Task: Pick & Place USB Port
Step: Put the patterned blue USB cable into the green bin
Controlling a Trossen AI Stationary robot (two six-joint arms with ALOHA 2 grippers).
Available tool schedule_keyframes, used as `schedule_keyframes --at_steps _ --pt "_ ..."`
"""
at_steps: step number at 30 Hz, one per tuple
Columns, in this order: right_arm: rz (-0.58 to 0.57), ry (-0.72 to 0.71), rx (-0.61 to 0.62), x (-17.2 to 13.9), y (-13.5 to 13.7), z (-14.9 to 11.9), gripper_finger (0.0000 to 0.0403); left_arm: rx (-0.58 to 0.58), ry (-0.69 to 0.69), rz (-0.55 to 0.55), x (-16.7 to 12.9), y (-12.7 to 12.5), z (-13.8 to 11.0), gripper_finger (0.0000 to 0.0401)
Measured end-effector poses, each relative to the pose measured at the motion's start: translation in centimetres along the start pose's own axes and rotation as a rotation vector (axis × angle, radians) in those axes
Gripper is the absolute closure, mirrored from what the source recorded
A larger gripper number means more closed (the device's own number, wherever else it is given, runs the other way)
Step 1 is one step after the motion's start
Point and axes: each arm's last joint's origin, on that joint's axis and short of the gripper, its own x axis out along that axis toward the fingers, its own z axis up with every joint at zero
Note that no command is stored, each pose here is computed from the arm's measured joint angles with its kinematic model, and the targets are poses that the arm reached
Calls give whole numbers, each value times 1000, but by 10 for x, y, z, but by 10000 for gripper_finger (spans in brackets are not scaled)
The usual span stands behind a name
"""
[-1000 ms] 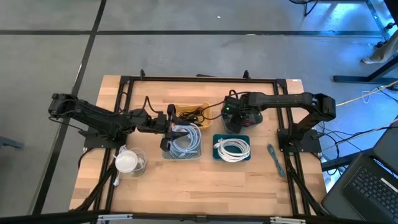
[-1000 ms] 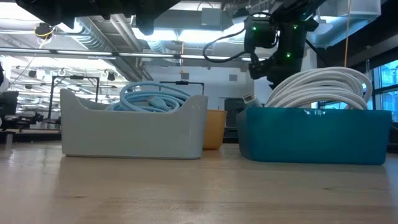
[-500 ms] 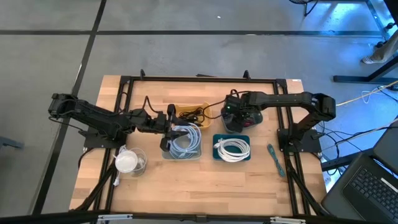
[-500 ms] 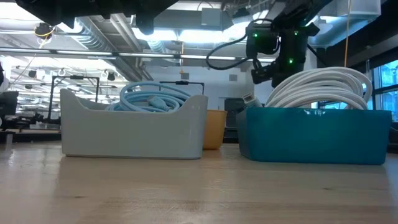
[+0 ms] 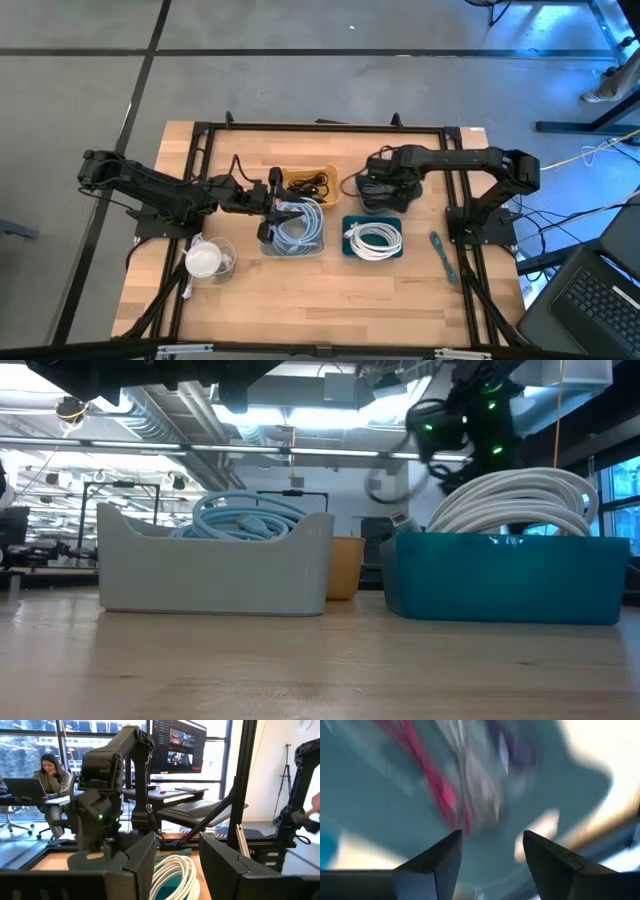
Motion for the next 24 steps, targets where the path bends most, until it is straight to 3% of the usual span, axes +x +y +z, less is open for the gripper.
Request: schedule_keyframes --at_steps 3,7,10,18,24 --pt "48 173 36 -10 0 -22 204 14 0 -1 0 0 0 260" --pt "174 262 109 -25 11 -47 225 14 1 -1 0 0 0 260" --pt "264 253 135 -36 24 -65 237 4 4 0 0 0 0 260" --pt "289 134 284 -57 55 -101 239 -5 4 -1 0 0 0 260" --pt "334 54 307 -63 89 -115 238 -29 5 -25 0 -6 -1 260"
